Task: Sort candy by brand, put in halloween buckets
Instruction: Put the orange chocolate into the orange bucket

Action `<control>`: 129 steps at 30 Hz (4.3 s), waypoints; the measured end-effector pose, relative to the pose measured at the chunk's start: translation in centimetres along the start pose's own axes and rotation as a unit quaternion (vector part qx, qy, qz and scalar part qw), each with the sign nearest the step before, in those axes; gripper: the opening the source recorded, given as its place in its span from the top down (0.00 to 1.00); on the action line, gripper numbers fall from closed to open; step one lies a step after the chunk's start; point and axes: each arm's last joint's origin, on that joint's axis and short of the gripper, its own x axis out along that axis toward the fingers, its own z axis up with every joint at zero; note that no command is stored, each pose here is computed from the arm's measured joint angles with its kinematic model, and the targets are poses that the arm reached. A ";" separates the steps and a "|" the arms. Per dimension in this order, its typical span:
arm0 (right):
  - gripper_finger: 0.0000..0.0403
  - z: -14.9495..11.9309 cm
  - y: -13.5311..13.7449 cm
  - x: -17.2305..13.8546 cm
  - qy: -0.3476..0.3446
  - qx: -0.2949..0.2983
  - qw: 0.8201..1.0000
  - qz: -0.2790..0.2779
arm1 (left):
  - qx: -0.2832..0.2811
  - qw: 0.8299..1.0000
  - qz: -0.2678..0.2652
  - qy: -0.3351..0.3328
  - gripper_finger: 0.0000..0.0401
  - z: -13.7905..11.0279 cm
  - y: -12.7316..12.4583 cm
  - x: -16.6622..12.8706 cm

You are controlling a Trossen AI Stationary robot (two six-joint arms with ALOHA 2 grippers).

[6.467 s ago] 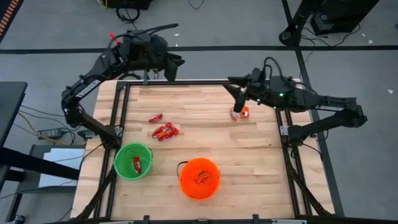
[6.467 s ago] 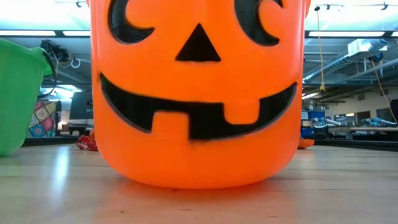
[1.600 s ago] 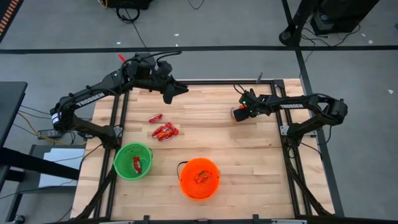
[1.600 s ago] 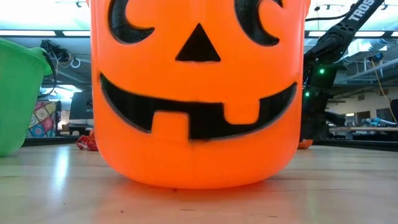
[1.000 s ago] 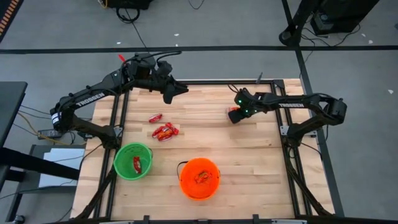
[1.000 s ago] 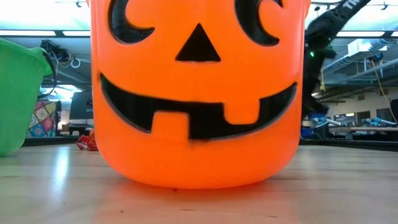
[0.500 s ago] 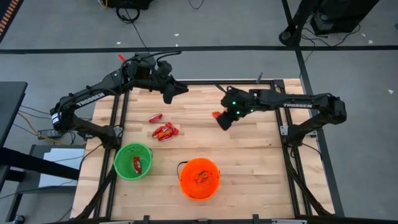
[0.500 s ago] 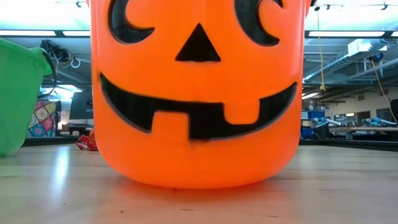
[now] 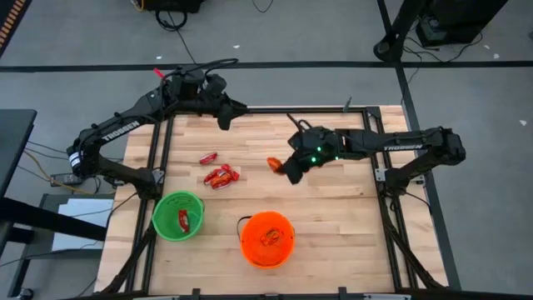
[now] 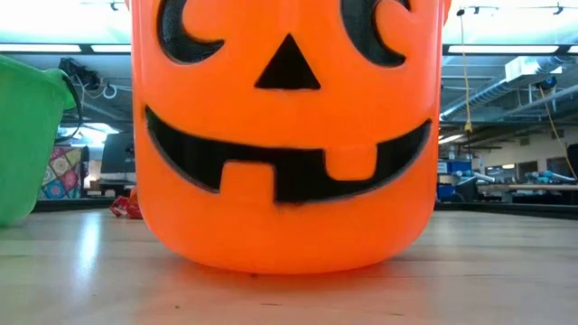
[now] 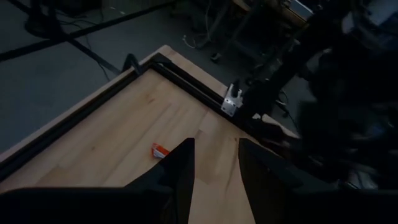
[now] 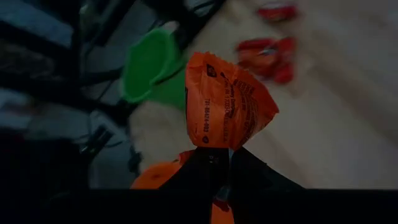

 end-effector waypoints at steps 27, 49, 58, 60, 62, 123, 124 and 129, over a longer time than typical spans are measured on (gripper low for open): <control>0.91 -8.0 7.4 -0.2 0.173 0.114 0.966 0.155 | -0.036 0.998 -0.055 0.027 0.67 -0.2 -0.4 0.0; 0.91 -10.8 7.8 8.2 0.196 0.187 0.945 0.182 | -0.010 0.994 -0.098 0.043 0.67 -0.3 -0.6 0.0; 0.89 -10.2 7.9 6.6 0.165 0.172 0.957 0.165 | -0.009 0.994 -0.099 0.043 0.67 -0.3 -0.6 0.0; 0.86 -10.3 7.7 6.7 0.168 0.172 0.958 0.157 | -0.009 0.994 -0.099 0.043 0.67 -0.3 -0.6 0.0; 0.82 -10.4 7.7 6.7 0.168 0.170 0.959 0.155 | -0.009 0.994 -0.099 0.043 0.67 -0.3 -0.6 0.0; 0.47 1.9 -2.3 -20.1 -0.344 -0.146 0.915 -0.152 | 0.209 0.955 -0.065 0.199 0.67 -4.4 4.2 20.9; 0.47 1.8 -2.3 -20.0 -0.341 -0.147 0.916 -0.151 | 0.231 0.949 -0.071 0.204 0.67 -4.5 4.1 21.6; 0.47 1.6 -2.5 -19.7 -0.314 -0.150 0.925 -0.152 | 0.327 0.912 -0.102 0.226 0.67 -4.8 3.1 24.6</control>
